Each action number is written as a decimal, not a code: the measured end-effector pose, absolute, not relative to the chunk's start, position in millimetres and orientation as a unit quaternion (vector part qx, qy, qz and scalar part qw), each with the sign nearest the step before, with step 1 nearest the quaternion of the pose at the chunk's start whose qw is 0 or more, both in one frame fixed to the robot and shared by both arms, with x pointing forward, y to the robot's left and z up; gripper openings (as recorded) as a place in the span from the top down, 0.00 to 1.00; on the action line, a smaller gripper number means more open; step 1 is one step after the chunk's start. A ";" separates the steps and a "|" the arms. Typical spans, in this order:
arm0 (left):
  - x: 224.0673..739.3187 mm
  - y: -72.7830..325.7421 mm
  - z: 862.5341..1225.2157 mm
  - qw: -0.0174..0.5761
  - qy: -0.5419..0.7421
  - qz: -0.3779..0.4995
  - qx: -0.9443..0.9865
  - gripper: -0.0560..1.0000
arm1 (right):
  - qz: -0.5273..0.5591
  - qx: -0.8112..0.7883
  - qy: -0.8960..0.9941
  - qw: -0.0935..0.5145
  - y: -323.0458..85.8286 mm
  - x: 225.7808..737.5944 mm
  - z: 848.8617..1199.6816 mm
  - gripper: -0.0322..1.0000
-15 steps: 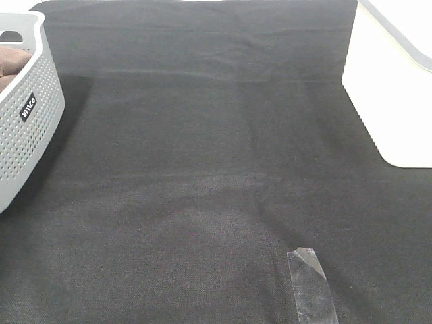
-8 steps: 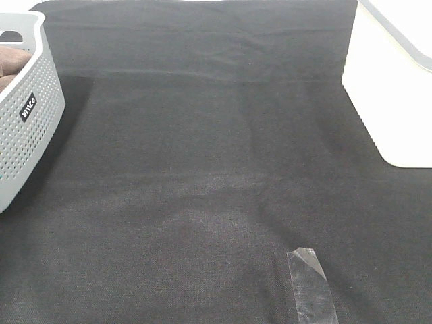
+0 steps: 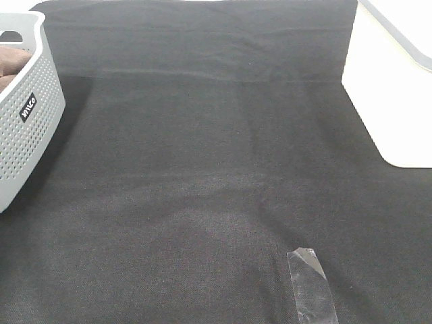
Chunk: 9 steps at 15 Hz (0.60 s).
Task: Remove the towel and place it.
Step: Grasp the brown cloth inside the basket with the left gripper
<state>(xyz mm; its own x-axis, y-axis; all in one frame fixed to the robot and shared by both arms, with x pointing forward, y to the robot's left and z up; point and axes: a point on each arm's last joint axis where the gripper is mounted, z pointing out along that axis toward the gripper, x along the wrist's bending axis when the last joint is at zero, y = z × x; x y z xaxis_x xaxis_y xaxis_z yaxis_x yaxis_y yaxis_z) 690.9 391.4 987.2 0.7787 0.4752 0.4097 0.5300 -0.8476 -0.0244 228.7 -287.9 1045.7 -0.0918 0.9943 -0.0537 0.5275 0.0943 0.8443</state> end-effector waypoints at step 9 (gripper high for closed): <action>629.7 344.3 1160.4 -0.125 -0.362 -0.305 -0.872 0.95 | 0.341 0.580 0.656 0.342 -287.9 228.7 1045.7 0.13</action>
<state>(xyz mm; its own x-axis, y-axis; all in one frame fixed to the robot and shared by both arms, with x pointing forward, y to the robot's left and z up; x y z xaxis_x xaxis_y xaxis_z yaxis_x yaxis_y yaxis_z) 629.7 344.3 1160.4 0.5519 0.7081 0.4405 0.5554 -0.7062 0.4392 228.7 -287.9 1045.7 -0.0923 0.9943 -0.0528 0.5274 0.0939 0.8444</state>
